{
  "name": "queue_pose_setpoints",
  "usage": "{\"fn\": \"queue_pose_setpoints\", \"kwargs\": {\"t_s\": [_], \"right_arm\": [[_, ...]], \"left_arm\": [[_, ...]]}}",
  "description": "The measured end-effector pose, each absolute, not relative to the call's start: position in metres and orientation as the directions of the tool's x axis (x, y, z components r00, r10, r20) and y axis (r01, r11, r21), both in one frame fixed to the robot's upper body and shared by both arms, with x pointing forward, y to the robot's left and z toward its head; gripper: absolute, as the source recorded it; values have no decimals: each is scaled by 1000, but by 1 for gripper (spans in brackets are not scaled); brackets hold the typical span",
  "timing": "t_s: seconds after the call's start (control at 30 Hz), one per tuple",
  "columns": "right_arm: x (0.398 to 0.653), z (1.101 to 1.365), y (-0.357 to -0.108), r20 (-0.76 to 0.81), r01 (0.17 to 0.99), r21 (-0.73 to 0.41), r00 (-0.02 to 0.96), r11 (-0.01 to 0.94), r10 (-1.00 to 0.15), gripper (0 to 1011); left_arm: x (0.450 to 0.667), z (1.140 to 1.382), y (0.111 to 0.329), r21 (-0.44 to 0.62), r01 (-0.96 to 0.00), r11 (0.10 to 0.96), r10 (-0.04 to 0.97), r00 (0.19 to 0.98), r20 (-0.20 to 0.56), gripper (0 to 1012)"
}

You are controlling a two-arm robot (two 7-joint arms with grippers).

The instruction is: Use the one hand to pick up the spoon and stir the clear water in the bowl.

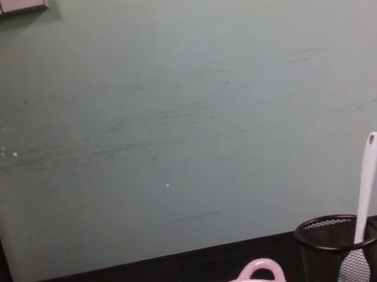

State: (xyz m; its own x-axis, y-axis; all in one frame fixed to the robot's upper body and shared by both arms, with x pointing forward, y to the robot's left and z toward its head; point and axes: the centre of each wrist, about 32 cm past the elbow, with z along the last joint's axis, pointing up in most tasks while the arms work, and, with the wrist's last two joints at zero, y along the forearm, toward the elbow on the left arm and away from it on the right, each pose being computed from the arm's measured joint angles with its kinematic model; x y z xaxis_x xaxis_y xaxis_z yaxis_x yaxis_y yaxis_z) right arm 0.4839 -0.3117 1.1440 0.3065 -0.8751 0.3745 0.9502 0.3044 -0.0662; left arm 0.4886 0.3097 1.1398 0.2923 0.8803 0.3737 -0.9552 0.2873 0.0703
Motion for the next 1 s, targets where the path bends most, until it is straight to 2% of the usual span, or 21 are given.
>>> {"fn": "queue_pose_setpoints", "kwargs": {"t_s": [0.33,0.63,0.73,1.0], "right_arm": [[469,1162,-318,282,933,-72,359,353,-890,1002],[471,1187,-331,-24,896,-120,427,427,-904,1002],[478,1196,-333,-145,886,-122,430,448,-891,1002],[495,1208,-337,-347,869,-130,412,478,-843,1003]], "left_arm": [[489,1140,310,70,-955,287,880,292,374,1011],[489,1140,310,70,-955,287,880,292,374,1011],[489,1140,310,70,-955,287,880,292,374,1011],[489,1140,310,70,-955,287,880,292,374,1011]]}}
